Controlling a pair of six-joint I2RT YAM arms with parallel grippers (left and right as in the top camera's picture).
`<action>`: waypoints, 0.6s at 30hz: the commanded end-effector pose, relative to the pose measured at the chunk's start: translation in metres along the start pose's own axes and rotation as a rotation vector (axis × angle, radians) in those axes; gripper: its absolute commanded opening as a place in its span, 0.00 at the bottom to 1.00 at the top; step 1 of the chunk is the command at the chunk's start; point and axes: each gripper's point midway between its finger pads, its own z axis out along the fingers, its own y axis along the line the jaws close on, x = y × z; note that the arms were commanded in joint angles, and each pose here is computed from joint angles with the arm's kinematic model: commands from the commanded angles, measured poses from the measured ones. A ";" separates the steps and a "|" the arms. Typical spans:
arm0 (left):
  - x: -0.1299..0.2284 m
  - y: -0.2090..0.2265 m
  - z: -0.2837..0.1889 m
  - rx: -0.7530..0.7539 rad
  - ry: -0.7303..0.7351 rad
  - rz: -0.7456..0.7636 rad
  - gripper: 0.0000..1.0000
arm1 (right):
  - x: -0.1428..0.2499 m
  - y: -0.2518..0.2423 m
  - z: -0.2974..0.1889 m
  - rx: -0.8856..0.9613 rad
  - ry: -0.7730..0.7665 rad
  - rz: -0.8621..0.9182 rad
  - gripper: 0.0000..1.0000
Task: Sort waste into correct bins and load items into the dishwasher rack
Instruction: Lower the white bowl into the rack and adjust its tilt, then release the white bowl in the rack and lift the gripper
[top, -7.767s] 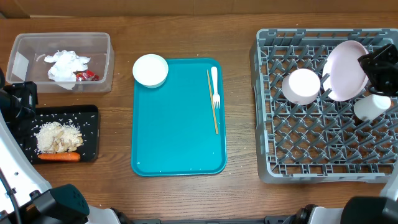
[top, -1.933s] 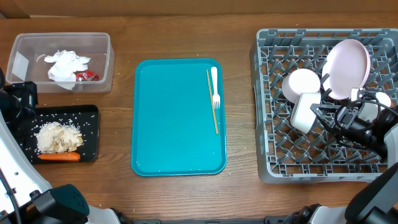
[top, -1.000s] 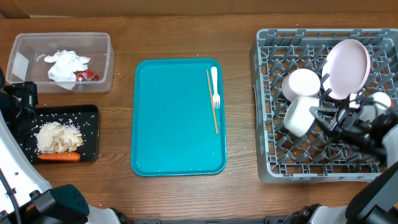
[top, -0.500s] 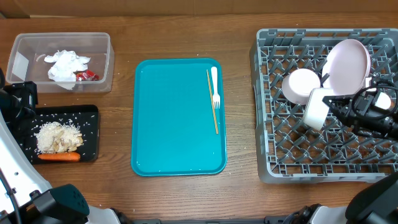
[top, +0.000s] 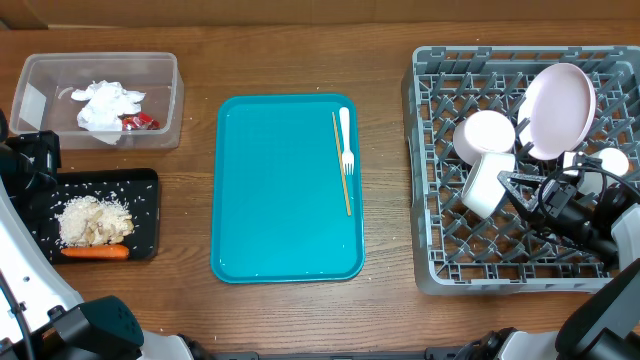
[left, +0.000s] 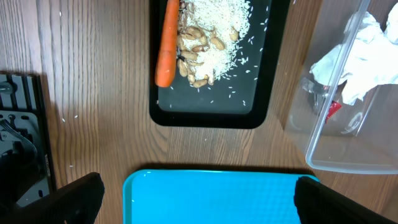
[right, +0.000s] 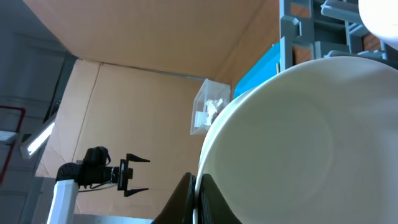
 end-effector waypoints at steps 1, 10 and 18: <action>-0.001 0.001 -0.001 -0.003 -0.007 0.011 1.00 | -0.005 0.012 0.000 -0.072 -0.035 0.018 0.04; -0.001 0.001 -0.001 -0.002 -0.007 0.011 1.00 | 0.003 -0.003 0.001 0.012 0.009 0.010 0.04; -0.001 0.001 -0.001 -0.002 -0.007 0.011 1.00 | 0.007 -0.017 -0.001 0.101 0.051 0.004 0.23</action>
